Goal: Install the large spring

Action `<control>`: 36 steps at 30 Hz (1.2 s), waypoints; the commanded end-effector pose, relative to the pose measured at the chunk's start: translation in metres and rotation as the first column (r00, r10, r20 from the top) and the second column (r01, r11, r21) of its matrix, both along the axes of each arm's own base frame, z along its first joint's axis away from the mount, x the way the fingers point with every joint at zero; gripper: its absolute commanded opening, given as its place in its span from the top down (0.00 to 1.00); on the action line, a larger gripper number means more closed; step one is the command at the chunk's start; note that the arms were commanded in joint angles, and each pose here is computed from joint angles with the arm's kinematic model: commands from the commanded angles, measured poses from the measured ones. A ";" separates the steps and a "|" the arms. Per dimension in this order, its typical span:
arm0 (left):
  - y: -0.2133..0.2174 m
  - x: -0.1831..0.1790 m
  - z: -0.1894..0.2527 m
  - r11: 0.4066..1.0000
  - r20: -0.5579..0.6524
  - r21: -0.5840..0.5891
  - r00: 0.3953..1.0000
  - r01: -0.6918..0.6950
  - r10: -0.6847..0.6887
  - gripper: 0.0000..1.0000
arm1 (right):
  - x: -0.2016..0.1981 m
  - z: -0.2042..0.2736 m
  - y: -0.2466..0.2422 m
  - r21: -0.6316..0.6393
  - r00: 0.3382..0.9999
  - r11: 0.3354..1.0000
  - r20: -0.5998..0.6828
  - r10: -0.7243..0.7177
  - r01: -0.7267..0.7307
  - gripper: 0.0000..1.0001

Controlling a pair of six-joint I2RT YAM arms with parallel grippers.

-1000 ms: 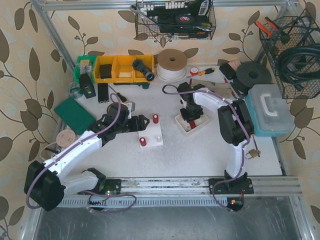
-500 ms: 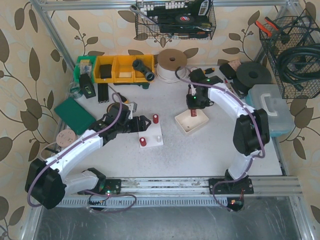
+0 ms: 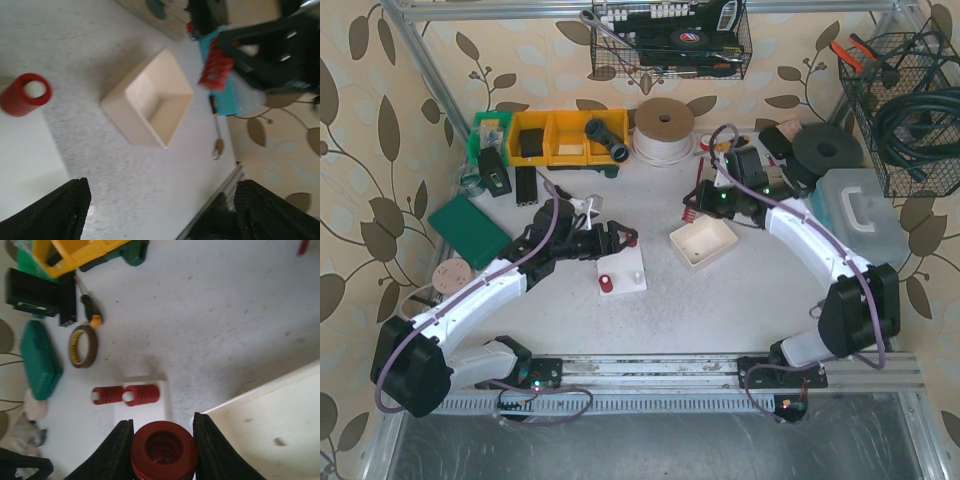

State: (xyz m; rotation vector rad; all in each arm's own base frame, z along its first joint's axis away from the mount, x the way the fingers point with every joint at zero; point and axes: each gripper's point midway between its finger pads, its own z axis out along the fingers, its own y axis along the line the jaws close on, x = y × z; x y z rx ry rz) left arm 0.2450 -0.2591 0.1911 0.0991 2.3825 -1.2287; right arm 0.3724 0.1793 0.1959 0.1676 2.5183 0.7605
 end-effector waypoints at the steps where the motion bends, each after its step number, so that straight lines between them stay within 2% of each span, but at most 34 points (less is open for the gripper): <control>1: -0.019 -0.003 0.052 0.972 0.024 -0.228 0.998 0.055 -0.051 0.18 | 0.000 0.029 0.035 0.335 0.995 0.942 0.091 -0.031 -0.001 1.00; 8: -0.033 -0.021 0.062 0.924 -0.018 -0.371 0.995 0.087 -0.101 0.17 | -0.013 0.046 0.033 0.437 0.968 0.896 0.179 -0.173 0.079 1.00; 15: -0.045 -0.027 0.078 0.928 0.009 -0.367 0.997 0.070 -0.071 0.18 | -0.022 0.073 0.015 0.542 0.943 0.816 0.118 -0.311 0.201 1.00; 20: -0.060 -0.035 0.097 0.938 0.058 -0.333 0.995 0.101 -0.087 0.17 | -0.035 0.088 0.013 0.622 0.940 0.755 0.084 -0.330 0.209 1.00; 24: -0.066 -0.049 0.103 0.945 0.080 -0.305 0.992 0.117 -0.098 0.17 | -0.052 0.097 0.018 0.645 0.950 0.750 0.118 -0.288 0.148 1.00; 28: -0.057 -0.058 0.099 0.959 0.077 -0.265 0.994 0.096 -0.078 0.17 | -0.068 0.082 0.012 0.631 0.946 0.762 0.137 -0.293 0.145 1.00; 36: -0.042 -0.061 0.109 0.973 0.109 -0.216 0.993 0.075 -0.053 0.16 | -0.078 0.076 0.020 0.607 0.957 0.792 0.186 -0.221 0.065 1.00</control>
